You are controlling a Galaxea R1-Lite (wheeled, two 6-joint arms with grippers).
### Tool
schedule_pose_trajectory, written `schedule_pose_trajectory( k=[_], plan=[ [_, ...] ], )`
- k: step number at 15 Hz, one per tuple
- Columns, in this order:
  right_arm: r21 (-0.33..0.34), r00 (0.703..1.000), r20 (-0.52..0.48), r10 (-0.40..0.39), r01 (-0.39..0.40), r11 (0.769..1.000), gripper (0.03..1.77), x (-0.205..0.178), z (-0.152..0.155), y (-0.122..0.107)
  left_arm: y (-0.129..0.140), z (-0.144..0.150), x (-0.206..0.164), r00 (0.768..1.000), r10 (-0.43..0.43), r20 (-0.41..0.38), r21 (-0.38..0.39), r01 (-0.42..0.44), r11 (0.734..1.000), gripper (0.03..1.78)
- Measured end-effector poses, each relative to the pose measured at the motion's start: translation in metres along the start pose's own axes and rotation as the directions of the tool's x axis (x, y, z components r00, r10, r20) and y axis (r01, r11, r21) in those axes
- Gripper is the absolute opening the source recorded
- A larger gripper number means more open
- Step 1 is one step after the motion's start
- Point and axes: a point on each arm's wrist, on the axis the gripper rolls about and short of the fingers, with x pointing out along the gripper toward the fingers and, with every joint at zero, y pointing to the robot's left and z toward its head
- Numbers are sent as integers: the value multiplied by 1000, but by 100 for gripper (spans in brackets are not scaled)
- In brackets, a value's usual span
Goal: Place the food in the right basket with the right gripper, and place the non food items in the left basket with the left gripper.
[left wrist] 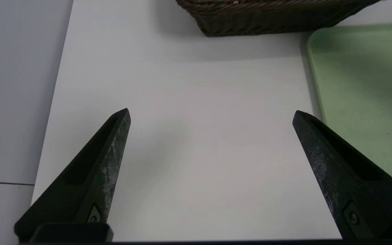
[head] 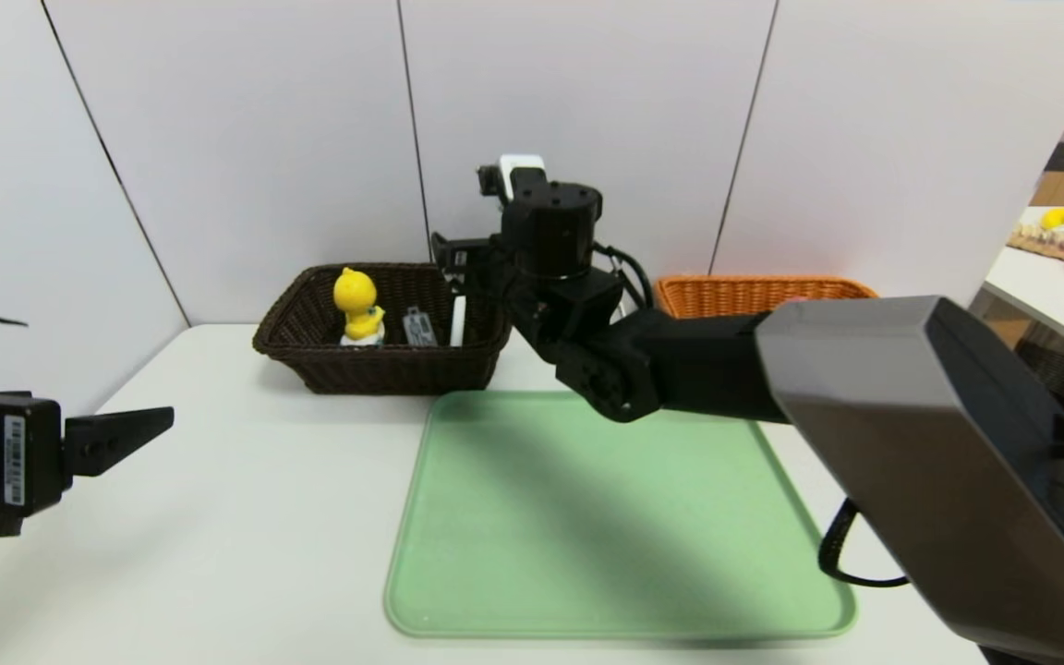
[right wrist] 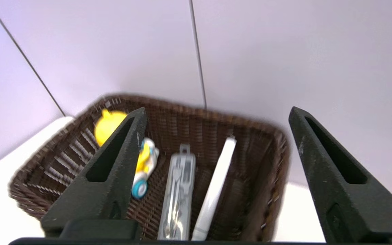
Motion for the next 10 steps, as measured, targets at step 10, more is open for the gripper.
schedule_pose_trajectory(
  k=[10],
  plan=[
    [-164,918,-362,-163,109,980,164,-138,155,-121,-3,15,4,999,-24,24,86,22,996,169]
  ],
)
